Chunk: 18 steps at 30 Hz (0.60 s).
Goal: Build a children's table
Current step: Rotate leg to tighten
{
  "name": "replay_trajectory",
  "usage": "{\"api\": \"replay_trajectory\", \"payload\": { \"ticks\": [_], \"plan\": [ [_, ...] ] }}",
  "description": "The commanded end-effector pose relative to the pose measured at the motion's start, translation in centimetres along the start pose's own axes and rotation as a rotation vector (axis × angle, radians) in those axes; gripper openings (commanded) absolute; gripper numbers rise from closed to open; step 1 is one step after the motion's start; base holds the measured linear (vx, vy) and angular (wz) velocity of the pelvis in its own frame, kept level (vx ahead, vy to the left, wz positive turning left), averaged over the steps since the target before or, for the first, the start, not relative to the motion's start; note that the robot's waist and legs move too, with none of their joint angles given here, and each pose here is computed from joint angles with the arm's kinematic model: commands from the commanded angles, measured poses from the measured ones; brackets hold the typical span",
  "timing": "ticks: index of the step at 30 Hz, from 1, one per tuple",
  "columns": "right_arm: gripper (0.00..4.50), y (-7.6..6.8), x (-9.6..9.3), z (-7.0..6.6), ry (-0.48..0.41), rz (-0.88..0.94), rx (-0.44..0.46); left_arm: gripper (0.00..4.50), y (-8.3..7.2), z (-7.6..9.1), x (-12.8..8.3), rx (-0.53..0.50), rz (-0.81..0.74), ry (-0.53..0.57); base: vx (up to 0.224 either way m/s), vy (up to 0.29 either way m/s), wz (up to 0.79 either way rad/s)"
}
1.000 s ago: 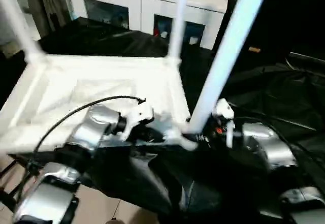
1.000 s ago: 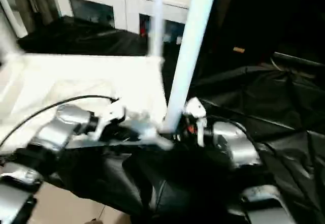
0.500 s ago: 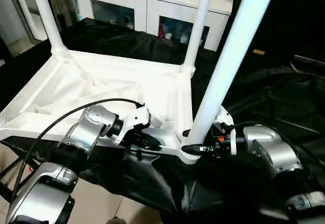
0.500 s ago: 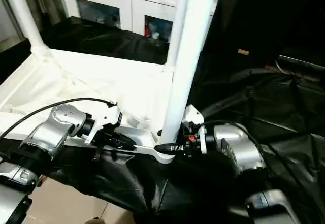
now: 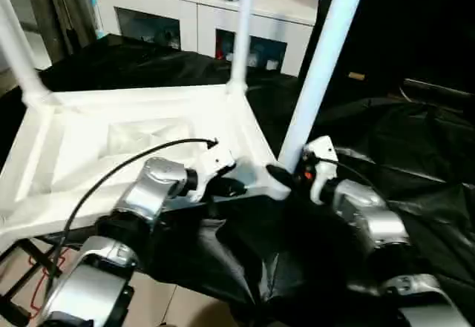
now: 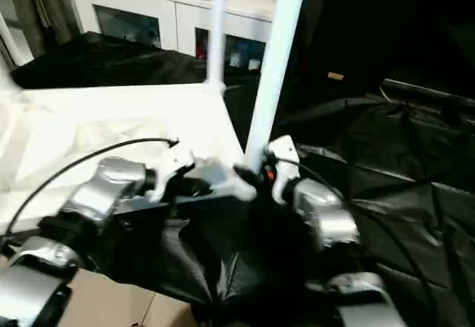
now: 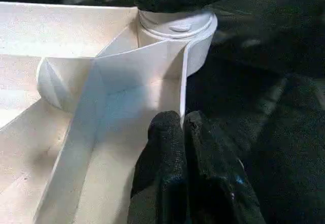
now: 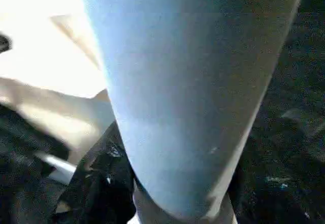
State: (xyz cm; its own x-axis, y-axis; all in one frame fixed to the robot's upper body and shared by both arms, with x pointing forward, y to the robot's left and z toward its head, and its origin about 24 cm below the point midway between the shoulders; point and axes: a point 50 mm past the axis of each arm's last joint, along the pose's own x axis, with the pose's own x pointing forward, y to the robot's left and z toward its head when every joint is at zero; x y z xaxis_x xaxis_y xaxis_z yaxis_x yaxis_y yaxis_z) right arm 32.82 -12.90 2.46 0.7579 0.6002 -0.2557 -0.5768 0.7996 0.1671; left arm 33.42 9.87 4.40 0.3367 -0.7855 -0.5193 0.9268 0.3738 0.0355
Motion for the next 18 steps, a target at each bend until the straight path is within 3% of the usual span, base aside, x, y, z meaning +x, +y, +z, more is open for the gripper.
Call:
{"api": "replay_trajectory", "payload": {
  "ticks": [1, 3, 4, 9, 12, 13, 15, 17, 18],
  "plan": [
    [2.34, 2.7, 0.8, -3.5, 0.117, 0.092, 0.074, 0.00, -0.7, 1.9, 1.8, 0.009, 0.034, -0.068, 0.000, 0.000, 0.00],
    [2.34, 2.5, 0.7, -3.3, 0.106, 0.101, 0.071, 0.00, -0.8, 2.0, 2.0, 0.016, 0.036, -0.070, 0.000, 0.000, 0.00],
    [2.68, 2.2, 0.6, -3.2, 0.106, 0.095, 0.069, 0.00, -0.9, 2.0, 2.0, 0.020, 0.027, -0.071, 0.000, 0.000, 0.00],
    [3.07, 0.5, -0.4, -2.2, 0.093, 0.091, 0.016, 0.00, -0.9, 1.7, 1.8, 0.032, 0.019, -0.068, 0.000, 0.000, 0.00],
    [3.07, -1.2, -2.1, -1.0, 0.059, 0.142, -0.033, 0.00, -0.8, 1.4, 1.5, 0.039, 0.019, -0.058, 0.000, 0.000, 0.00],
    [3.07, -1.2, -2.1, -1.0, 0.059, 0.142, -0.033, 0.00, -0.8, 1.4, 1.5, 0.039, 0.019, -0.058, 0.000, 0.000, 0.00],
    [3.07, -3.1, -5.0, 0.3, 0.041, 0.240, -0.077, 0.00, -0.5, 1.1, 1.2, 0.041, 0.025, -0.046, 0.000, 0.000, 0.00],
    [3.07, -3.8, -6.3, 0.8, 0.047, 0.271, -0.092, 0.00, -0.4, 0.9, 1.1, 0.042, 0.027, -0.042, 0.000, 0.000, 0.00],
    [3.07, -5.0, -8.0, 1.1, 0.062, 0.274, -0.088, 0.00, -0.3, 0.8, 1.0, 0.048, 0.028, -0.037, 0.000, 0.000, 0.00]
  ]
}}
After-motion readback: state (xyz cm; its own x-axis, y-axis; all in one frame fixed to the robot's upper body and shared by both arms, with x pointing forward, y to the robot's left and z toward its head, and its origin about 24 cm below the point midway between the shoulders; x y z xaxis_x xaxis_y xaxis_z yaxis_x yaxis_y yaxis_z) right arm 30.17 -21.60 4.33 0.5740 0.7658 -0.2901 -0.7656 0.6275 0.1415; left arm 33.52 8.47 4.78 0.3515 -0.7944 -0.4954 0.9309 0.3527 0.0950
